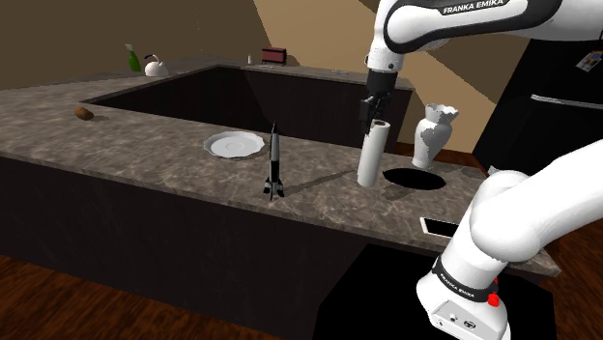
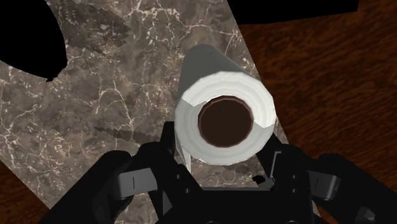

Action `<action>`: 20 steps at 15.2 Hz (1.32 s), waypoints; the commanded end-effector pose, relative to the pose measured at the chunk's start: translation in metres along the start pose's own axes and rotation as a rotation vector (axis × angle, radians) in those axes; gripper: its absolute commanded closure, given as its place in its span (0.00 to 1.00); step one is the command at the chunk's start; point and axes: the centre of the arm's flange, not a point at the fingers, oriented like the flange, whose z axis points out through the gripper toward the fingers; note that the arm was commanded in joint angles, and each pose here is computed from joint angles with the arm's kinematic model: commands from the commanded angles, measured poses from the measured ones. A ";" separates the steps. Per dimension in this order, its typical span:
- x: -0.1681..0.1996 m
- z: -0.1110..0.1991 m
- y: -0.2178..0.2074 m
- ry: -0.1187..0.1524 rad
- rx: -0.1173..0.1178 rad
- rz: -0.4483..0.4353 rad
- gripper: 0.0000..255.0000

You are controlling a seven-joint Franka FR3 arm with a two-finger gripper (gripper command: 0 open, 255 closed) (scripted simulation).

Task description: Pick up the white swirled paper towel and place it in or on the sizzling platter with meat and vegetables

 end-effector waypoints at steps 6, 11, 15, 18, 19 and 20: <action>-0.014 -0.022 0.083 0.000 0.000 0.000 1.00; -0.026 -0.036 0.146 0.000 0.000 0.000 1.00; -0.036 -0.047 0.197 0.000 0.000 0.000 1.00; -0.043 -0.055 0.235 0.000 0.000 0.000 1.00; -0.045 -0.057 0.248 0.000 0.000 0.000 1.00; -0.048 -0.060 0.260 0.000 0.000 0.000 1.00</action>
